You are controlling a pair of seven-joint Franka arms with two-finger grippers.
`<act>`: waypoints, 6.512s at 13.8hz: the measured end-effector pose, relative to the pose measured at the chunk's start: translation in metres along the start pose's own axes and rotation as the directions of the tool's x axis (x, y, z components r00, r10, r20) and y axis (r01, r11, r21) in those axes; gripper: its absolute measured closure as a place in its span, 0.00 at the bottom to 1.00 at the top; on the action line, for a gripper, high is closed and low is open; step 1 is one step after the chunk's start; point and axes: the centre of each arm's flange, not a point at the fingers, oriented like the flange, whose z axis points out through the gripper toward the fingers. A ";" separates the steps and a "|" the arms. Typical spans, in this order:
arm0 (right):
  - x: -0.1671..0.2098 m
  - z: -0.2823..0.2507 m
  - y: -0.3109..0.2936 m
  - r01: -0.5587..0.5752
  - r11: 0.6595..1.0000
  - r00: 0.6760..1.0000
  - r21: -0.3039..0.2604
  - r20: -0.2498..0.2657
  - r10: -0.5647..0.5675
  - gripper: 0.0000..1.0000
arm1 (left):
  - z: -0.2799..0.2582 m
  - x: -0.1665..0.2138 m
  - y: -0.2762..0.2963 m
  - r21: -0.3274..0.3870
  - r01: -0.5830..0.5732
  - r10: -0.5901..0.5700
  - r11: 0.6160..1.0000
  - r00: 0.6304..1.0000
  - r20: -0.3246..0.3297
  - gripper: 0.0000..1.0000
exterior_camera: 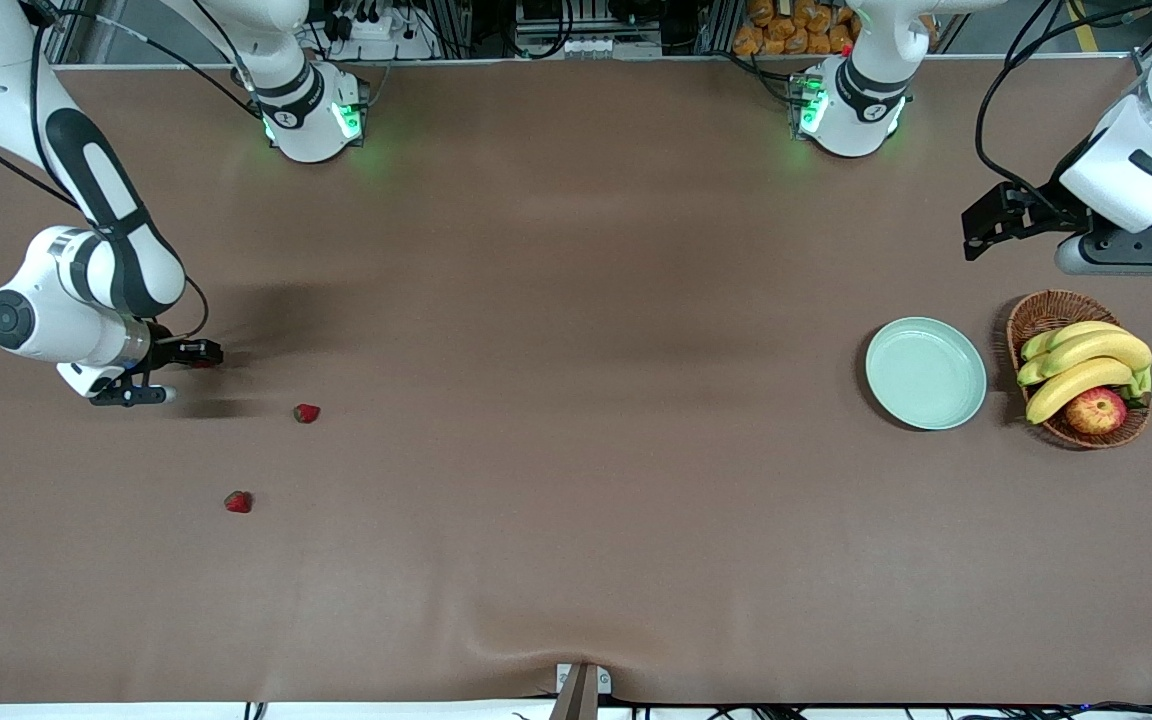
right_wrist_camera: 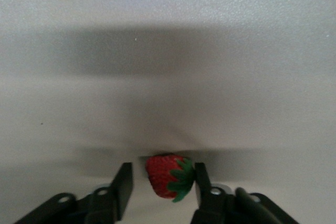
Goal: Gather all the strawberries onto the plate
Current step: 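Close the right gripper on the first strawberry, then carry the strawberry with the right gripper toward the table middle, then set the strawberry down with the right gripper while the left gripper approaches, then lower the left gripper to the strawberry while the right gripper reaches another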
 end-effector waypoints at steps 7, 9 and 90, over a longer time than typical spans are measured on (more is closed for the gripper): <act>0.011 -0.024 0.005 0.016 1.000 1.000 -0.005 0.012 -0.016 0.63 | 0.000 0.000 0.001 0.000 -0.001 0.001 1.000 1.000 0.000 0.00; 0.021 -0.055 0.009 0.014 1.000 0.999 -0.003 0.034 -0.014 0.63 | 0.000 0.000 0.000 0.000 0.000 0.000 1.000 1.000 0.001 0.00; 0.136 -0.157 -0.420 -0.435 0.898 0.897 0.061 -0.054 0.438 0.00 | 0.161 -0.019 0.268 -0.100 0.095 -0.085 0.990 0.991 0.099 0.00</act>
